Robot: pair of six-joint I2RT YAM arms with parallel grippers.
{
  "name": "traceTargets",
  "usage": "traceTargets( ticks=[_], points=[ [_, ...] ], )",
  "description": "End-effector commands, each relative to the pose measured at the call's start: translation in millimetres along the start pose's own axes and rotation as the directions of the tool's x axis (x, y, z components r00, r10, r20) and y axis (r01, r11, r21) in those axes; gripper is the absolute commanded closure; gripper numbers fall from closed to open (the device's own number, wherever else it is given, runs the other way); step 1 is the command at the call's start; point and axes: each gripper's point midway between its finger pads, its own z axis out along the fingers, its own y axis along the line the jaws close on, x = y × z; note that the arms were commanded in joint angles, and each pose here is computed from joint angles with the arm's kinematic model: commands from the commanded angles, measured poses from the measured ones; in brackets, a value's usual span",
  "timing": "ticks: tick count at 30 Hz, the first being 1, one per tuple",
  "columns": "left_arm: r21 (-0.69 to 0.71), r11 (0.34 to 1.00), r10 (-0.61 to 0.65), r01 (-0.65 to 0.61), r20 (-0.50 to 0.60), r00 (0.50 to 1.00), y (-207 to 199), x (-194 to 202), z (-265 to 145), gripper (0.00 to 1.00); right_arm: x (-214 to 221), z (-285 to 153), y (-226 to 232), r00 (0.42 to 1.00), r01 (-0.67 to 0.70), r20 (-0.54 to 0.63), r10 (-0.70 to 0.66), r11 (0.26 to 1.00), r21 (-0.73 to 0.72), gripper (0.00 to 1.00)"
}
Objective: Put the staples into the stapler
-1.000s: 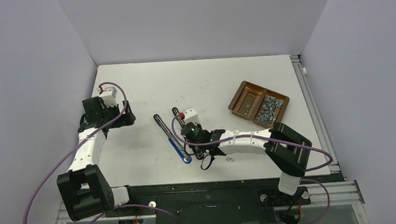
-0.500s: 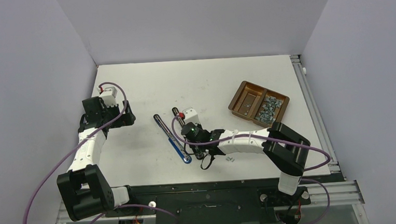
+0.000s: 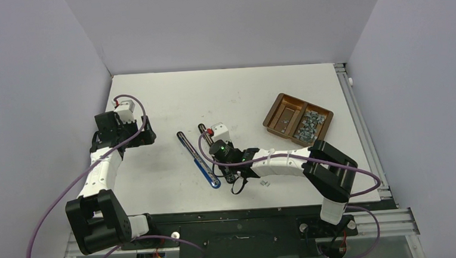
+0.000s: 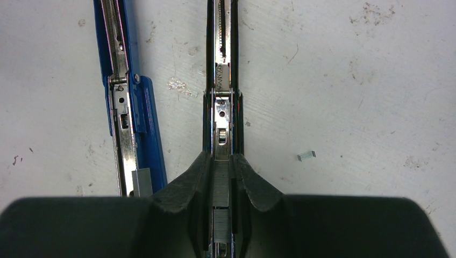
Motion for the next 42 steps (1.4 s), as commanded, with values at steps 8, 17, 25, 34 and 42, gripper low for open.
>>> traceTargets(
  ticks=[8,17,25,34,42],
  points=[
    [-0.003,1.000,0.022,-0.022,0.060,0.998,0.8,-23.8,-7.3,0.04,-32.2,-15.0,0.3,0.995,-0.045,0.083,0.047,0.999,-0.026,0.91],
    [-0.002,1.000,0.022,-0.022,0.060,0.998,0.3,-23.3,-7.7,0.04,-29.1,-13.5,-0.8,0.996,-0.042,0.075,0.044,0.999,-0.021,0.91],
    [-0.003,1.000,0.021,-0.021,0.061,0.998,0.4,-23.4,-8.0,0.04,-19.2,-8.0,-0.8,0.998,-0.036,0.051,0.037,0.999,-0.018,0.92],
    [-0.005,1.000,0.022,-0.022,0.062,0.998,0.7,-24.1,-7.7,0.04,-12.9,-4.1,2.5,0.999,-0.035,0.034,0.036,0.999,-0.031,0.91],
    [-0.006,1.000,0.022,-0.021,0.064,0.998,0.9,-24.5,-8.6,0.04,-8.5,-2.7,0.0,0.999,-0.030,0.024,0.031,0.999,-0.020,0.91]
  ],
)
